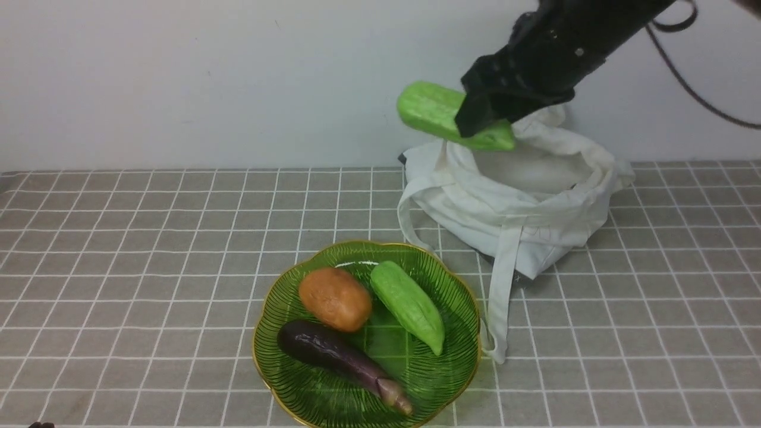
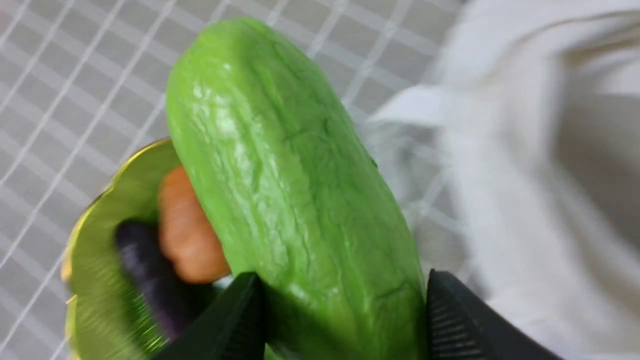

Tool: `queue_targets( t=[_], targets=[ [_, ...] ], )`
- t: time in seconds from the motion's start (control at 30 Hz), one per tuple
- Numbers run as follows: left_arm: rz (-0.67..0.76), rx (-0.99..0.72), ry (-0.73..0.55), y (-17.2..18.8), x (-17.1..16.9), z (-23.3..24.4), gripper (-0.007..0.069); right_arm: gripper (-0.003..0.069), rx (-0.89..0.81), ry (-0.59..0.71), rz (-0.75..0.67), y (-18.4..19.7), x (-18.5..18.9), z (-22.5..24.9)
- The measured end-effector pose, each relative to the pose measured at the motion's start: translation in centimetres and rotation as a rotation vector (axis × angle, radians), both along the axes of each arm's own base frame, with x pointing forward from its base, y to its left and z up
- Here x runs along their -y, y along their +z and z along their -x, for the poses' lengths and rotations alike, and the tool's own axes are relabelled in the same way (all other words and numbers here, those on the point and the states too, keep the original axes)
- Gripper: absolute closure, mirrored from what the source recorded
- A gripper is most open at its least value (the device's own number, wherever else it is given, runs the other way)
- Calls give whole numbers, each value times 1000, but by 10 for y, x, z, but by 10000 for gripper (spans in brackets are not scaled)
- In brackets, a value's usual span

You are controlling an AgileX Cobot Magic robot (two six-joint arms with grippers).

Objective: Take vegetables from bag on grey coffee tablecloth place on plate.
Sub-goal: 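Take the green vegetable out of the bag and place it on the plate with the right gripper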

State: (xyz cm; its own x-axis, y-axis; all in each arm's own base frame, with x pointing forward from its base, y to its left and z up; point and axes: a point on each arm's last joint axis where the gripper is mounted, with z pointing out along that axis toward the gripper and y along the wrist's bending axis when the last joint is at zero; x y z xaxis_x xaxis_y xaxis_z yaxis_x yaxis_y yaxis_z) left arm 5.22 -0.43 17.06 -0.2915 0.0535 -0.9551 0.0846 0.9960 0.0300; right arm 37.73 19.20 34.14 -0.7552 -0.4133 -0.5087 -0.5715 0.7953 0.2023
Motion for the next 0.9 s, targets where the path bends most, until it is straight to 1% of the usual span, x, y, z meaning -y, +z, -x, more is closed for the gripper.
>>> queue_targets(
  t=[0.07,0.1,0.17,0.2,0.23,0.3,0.37,0.43,0.47,0.5,0.63,0.73,0.83,0.9],
  targets=[
    [0,0,0,0,0,0,630,282,-31,42,11,-10,-16,10],
    [0,0,0,0,0,0,630,282,-87,101,40,-30,-37,22],
    [0,0,0,0,0,0,630,282,-115,127,56,-40,-47,28],
    [0,0,0,0,0,0,630,282,-156,163,83,-57,-60,36],
    [0,0,0,0,0,0,630,282,-160,167,85,-59,-62,36],
    [0,0,0,0,0,0,630,282,-200,210,129,-82,-79,42],
    [0,0,0,0,0,0,630,282,-216,222,159,-96,-86,42],
    [0,0,0,0,0,0,630,262,-240,209,195,-111,-91,41],
    [0,0,0,0,0,0,630,255,-241,205,198,-113,-91,41],
    [0,0,0,0,0,0,630,218,-256,177,222,-121,-91,39],
    [0,0,0,0,0,0,630,115,-262,97,264,-128,-88,34],
    [0,0,0,0,0,0,630,74,-254,77,257,-122,-87,35],
    [0,0,0,0,0,0,630,70,-215,71,232,-102,-83,39],
    [0,0,0,0,0,0,630,89,-164,68,212,-79,-78,44]
  ],
)
